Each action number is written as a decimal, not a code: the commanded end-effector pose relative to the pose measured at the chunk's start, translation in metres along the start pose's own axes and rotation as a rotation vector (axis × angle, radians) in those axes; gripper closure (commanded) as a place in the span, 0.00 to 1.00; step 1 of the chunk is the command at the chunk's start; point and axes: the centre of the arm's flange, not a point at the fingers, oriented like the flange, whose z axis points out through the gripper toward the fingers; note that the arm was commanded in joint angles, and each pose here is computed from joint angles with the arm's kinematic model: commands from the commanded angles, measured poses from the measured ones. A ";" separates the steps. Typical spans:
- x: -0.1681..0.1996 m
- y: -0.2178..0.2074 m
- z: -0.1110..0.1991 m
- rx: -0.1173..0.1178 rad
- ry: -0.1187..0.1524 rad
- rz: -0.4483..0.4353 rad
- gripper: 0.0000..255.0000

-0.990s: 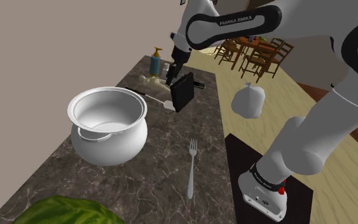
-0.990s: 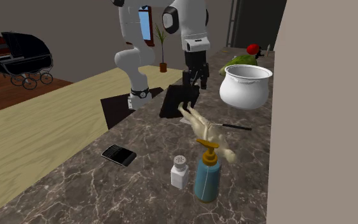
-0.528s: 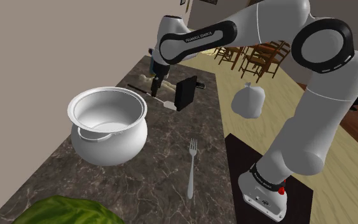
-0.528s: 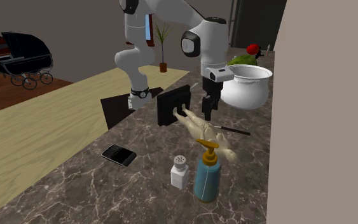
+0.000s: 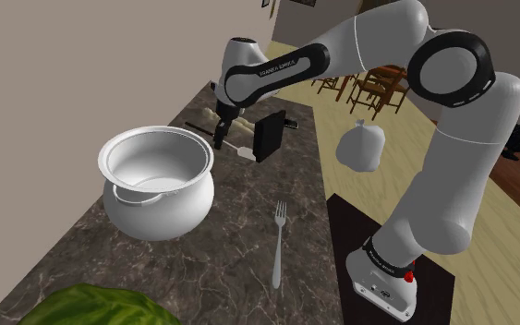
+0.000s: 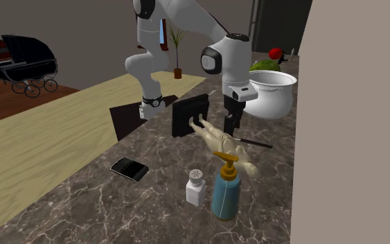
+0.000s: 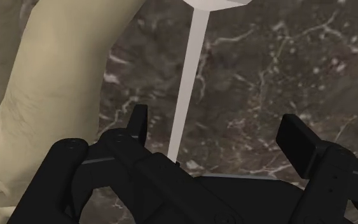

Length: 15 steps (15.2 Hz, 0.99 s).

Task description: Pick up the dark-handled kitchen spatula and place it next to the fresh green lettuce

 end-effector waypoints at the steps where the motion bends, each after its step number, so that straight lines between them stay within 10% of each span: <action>1: -0.003 0.001 0.007 0.002 -0.007 0.002 0.00; 7: -0.003 0.001 0.007 0.002 -0.007 0.002 0.00; 8: -0.003 0.003 0.007 0.002 -0.007 0.002 1.00; 15: 0.000 0.001 0.006 0.001 -0.007 0.003 1.00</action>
